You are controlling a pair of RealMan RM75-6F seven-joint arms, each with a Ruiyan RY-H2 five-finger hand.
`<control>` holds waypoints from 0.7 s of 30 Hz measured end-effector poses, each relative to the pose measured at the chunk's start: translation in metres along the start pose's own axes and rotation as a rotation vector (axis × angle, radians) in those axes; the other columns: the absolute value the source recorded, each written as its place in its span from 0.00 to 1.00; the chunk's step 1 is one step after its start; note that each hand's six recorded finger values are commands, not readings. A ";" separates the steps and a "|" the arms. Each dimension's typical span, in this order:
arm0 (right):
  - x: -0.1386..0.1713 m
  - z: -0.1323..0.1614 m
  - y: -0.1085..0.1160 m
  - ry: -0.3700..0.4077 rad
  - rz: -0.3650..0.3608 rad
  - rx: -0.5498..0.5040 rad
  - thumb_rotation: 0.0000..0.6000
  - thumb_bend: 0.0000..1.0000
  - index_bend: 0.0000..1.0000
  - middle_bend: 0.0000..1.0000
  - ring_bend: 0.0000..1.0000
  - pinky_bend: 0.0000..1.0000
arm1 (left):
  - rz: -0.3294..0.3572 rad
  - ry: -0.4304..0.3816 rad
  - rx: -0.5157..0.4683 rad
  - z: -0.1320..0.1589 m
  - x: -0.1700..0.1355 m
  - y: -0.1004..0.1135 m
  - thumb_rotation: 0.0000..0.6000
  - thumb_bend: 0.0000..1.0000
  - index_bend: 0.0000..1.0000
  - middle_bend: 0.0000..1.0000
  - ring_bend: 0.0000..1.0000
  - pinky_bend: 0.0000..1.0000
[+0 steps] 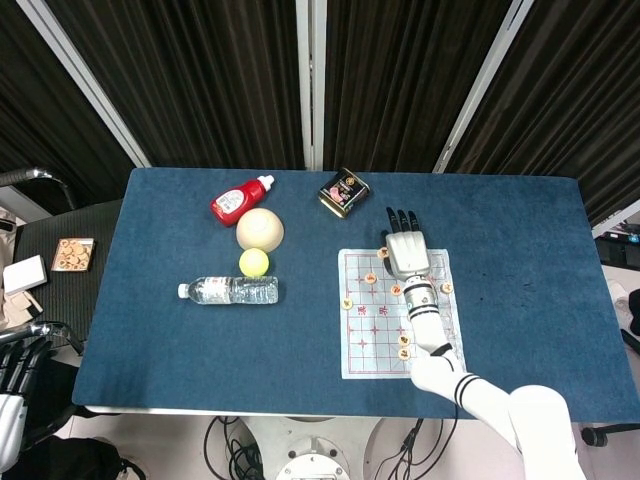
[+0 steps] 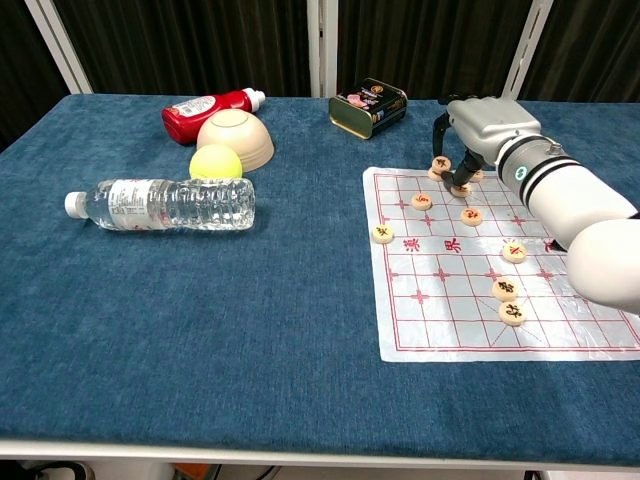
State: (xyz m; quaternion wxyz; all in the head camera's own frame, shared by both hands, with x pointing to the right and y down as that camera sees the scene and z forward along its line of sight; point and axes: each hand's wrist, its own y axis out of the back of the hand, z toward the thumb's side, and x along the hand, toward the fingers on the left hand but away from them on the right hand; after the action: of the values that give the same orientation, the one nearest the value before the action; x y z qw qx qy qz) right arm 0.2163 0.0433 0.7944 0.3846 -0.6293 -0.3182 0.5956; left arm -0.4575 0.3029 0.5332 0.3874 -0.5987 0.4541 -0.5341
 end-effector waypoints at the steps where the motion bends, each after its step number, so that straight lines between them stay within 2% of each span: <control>1: 0.000 0.000 0.000 -0.001 0.001 0.001 1.00 0.27 0.40 0.00 0.00 0.00 | 0.000 0.001 -0.001 0.000 0.000 0.000 1.00 0.12 0.09 0.08 0.00 0.00; 6: -0.001 -0.002 -0.003 -0.008 0.019 0.000 1.00 0.26 0.28 0.00 0.00 0.00 | 0.002 0.001 -0.001 -0.001 0.000 0.000 1.00 0.12 0.09 0.08 0.00 0.00; 10: -0.001 -0.001 -0.002 -0.003 0.022 -0.016 1.00 0.25 0.25 0.00 0.00 0.00 | 0.002 0.004 0.001 -0.002 0.000 0.000 1.00 0.12 0.09 0.08 0.00 0.00; 17: 0.004 -0.009 0.022 0.010 -0.056 -0.060 1.00 0.25 0.20 0.00 0.00 0.00 | 0.004 0.002 0.000 -0.001 -0.001 0.000 1.00 0.12 0.09 0.08 0.00 0.00; 19: 0.009 -0.016 0.031 0.016 -0.085 -0.072 1.00 0.25 0.17 0.00 0.00 0.00 | 0.003 0.002 0.001 0.000 0.000 0.000 1.00 0.12 0.09 0.08 0.00 0.00; 21: 0.018 -0.025 0.042 0.027 -0.113 -0.085 1.00 0.24 0.09 0.00 0.00 0.00 | 0.002 0.002 0.003 0.000 0.000 0.000 1.00 0.12 0.09 0.08 0.00 0.00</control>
State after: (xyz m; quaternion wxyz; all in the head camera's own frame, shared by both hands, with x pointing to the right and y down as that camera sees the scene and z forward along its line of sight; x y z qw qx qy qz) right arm 0.2407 0.0352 0.7491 0.3947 -0.6340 -0.3732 0.5504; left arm -0.4570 0.3032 0.5334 0.3882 -0.5973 0.4543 -0.5349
